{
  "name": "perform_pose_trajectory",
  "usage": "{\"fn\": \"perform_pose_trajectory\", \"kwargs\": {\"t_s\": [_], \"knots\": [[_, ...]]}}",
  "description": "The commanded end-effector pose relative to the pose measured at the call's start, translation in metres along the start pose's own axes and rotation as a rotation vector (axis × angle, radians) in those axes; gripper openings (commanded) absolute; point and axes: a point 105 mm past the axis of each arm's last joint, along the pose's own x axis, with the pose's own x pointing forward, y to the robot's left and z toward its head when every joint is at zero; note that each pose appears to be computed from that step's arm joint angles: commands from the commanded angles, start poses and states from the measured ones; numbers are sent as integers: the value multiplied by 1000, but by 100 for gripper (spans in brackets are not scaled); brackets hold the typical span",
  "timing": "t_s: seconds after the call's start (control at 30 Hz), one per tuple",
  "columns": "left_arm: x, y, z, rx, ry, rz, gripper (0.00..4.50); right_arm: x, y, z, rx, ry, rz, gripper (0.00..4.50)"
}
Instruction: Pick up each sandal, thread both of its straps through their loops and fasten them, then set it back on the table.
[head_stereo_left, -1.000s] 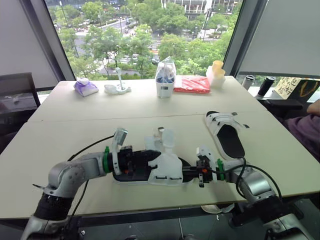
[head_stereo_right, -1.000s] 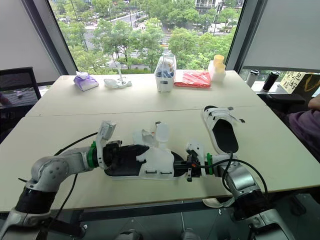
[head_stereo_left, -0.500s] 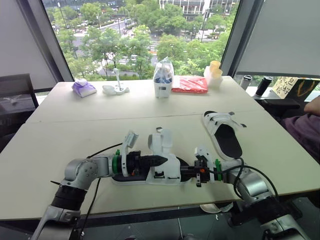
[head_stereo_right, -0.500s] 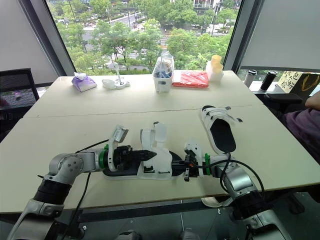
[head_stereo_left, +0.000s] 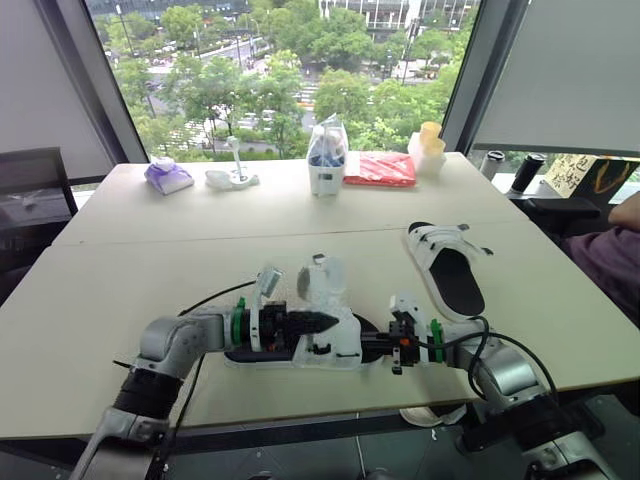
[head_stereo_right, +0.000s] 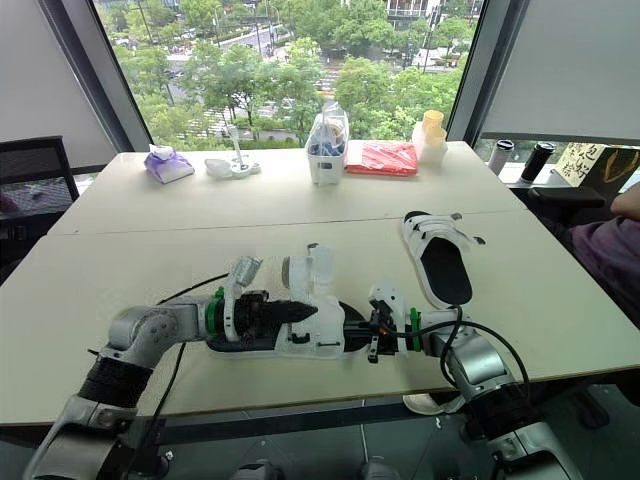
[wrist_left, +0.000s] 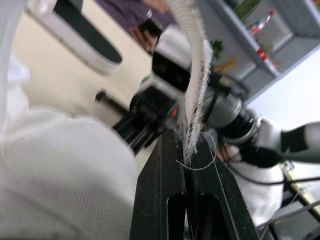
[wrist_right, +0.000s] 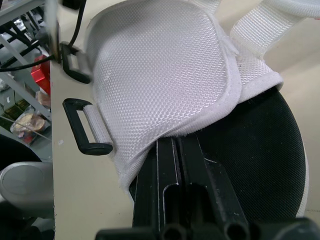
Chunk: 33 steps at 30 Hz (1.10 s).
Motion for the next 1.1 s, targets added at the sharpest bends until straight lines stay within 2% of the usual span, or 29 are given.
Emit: {"fn": "perform_pose_trajectory", "kwargs": {"t_s": [0.03, 0.57, 0.9, 1.1], "knots": [[-1, -10, 8, 19, -18, -33, 2, 2, 2, -43, 108, 137, -26, 0], [0, 8, -16, 19, 47, 18, 2, 2, 4, -43, 110, 136, -27, 0], [-9, 8, -19, 16, 79, 17, 2, 3, 4, -44, 116, 133, -33, 0], [-11, 9, -31, 88, 167, 32, 2, 4, 3, -44, 116, 131, -32, 0]]}}
